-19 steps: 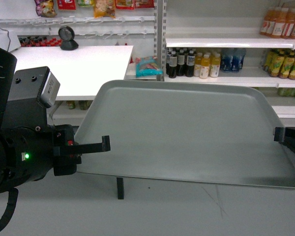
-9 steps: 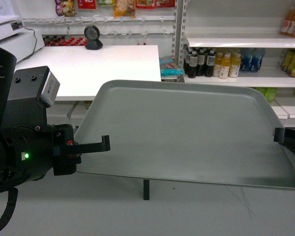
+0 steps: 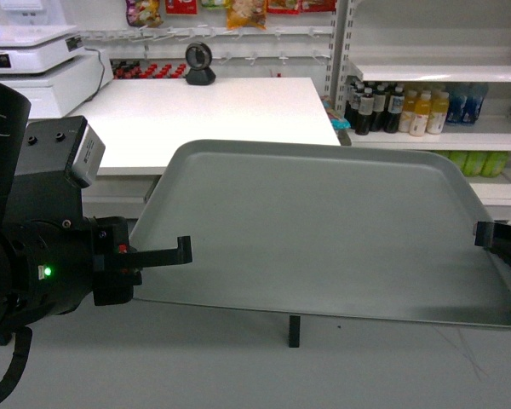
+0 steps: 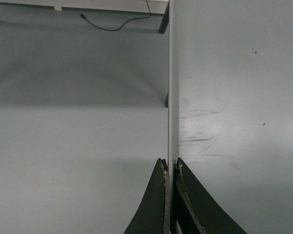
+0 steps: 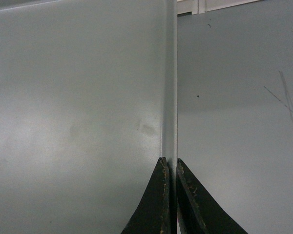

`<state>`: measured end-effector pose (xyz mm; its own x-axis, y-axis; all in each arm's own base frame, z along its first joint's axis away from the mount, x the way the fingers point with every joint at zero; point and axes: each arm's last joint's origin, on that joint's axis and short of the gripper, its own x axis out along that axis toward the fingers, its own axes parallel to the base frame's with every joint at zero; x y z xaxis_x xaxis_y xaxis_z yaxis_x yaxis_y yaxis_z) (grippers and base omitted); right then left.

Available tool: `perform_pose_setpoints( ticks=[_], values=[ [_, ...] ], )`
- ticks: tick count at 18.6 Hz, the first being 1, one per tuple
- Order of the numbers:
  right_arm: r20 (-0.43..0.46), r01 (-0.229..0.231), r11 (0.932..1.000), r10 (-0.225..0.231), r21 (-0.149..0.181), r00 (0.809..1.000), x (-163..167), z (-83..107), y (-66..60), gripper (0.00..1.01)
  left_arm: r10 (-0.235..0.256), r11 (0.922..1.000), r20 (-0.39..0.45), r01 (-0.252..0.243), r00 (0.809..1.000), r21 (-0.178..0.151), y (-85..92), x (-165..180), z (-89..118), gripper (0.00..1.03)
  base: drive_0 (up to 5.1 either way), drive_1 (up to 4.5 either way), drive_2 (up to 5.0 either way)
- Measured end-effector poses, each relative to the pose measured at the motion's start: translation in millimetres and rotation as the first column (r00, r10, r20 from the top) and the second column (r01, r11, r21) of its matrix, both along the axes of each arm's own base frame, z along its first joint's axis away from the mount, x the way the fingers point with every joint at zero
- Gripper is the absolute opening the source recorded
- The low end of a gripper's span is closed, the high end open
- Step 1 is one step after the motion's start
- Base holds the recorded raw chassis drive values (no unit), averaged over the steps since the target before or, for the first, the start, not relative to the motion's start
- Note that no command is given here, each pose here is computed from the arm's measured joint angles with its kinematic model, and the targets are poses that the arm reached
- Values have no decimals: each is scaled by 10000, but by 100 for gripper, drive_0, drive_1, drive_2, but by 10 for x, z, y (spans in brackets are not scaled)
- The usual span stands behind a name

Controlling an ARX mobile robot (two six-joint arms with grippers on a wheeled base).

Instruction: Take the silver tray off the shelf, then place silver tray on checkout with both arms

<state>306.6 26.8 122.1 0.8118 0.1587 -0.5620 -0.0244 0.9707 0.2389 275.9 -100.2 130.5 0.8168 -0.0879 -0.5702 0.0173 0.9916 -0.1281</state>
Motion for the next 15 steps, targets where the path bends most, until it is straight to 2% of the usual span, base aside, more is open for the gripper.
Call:
perform_pose_setpoints(
  ticks=[7,9,14,15],
  values=[
    [-1,-13,10000,13,9,10000,0,0,0,2,-5,10000,3,5,10000,0,0,0,0,2,-483,238,238],
    [78,-101,9999,101,20,9999,3,8,28,2,118,9999,-25,-118,9999,36,30,8,-3,2,0,0,0],
    [-9,-28,10000,28,21,10000,-2,0,17,2,77,10000,-8,-77,10000,35,14,2,-3,2,0,0,0],
    [-28,26,10000,-26,24,10000,-1,-1,-1,2,30,10000,-7,-30,10000,21,2,-2,-2,2,-2,416,-420]
  ],
)
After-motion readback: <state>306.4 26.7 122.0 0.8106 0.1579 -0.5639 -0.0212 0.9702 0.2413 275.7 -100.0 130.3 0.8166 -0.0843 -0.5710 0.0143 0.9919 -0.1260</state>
